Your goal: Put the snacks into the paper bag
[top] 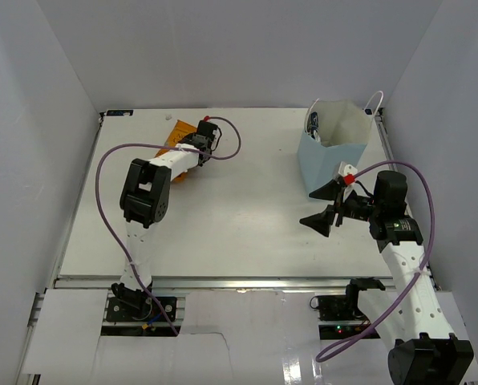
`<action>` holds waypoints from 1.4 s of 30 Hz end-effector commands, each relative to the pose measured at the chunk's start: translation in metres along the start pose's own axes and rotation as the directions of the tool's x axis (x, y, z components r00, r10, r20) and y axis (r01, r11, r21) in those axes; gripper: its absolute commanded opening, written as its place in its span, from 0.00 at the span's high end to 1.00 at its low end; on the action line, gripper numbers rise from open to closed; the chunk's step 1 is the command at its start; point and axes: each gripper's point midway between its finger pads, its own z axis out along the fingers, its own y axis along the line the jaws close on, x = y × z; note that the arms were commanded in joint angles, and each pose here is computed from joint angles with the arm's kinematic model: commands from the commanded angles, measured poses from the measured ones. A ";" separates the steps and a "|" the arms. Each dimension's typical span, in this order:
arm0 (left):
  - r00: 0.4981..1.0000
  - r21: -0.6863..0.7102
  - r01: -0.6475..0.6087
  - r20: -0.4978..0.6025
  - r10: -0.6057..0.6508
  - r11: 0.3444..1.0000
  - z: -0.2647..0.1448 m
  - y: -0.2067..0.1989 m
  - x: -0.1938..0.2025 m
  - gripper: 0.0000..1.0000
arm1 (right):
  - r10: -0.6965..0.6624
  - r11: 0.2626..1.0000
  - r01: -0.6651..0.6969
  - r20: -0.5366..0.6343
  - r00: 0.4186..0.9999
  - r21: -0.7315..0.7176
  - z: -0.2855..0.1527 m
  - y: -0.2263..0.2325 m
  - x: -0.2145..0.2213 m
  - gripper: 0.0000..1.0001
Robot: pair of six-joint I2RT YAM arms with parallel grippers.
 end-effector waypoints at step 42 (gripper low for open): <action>0.839 0.962 -0.272 0.255 -0.480 0.035 -0.439 -0.049 0.073 1.00 | -0.606 0.758 0.610 0.098 0.789 -0.231 0.071 0.049 -0.109 0.10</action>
